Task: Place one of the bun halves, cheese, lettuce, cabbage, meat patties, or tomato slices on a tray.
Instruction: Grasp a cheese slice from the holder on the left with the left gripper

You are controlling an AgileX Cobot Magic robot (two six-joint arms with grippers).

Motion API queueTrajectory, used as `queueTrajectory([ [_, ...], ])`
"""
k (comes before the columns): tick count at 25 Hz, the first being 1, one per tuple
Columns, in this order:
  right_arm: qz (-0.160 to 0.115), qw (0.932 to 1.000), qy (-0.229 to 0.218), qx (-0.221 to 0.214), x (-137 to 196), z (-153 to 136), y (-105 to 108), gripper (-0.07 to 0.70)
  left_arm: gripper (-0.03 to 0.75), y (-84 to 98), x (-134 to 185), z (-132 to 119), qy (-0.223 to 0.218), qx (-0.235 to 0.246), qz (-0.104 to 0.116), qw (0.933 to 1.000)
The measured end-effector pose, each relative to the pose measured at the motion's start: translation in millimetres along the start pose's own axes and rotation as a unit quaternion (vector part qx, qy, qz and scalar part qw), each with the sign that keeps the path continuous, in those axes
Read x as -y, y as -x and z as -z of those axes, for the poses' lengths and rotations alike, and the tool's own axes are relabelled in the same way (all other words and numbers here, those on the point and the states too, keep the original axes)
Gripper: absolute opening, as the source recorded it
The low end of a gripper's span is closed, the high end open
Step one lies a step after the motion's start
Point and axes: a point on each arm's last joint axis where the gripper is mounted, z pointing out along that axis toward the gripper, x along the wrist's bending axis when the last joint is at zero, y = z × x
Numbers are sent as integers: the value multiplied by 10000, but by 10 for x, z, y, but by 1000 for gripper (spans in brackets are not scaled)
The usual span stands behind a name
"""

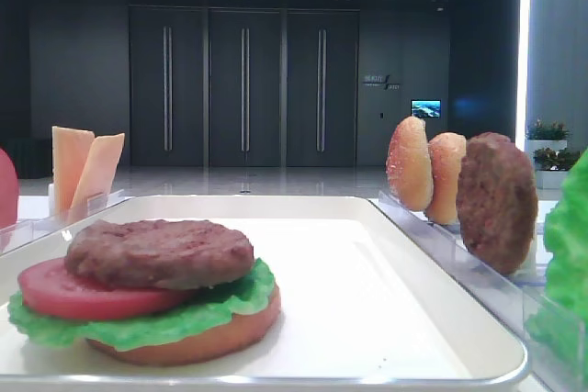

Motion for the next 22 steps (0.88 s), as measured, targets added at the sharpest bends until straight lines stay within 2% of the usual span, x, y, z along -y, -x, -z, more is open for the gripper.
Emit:
queueTrajectory([
  [22, 0, 10000, 0, 0, 0, 0, 0, 244, 282, 0, 0, 0, 0, 0, 2, 10000],
])
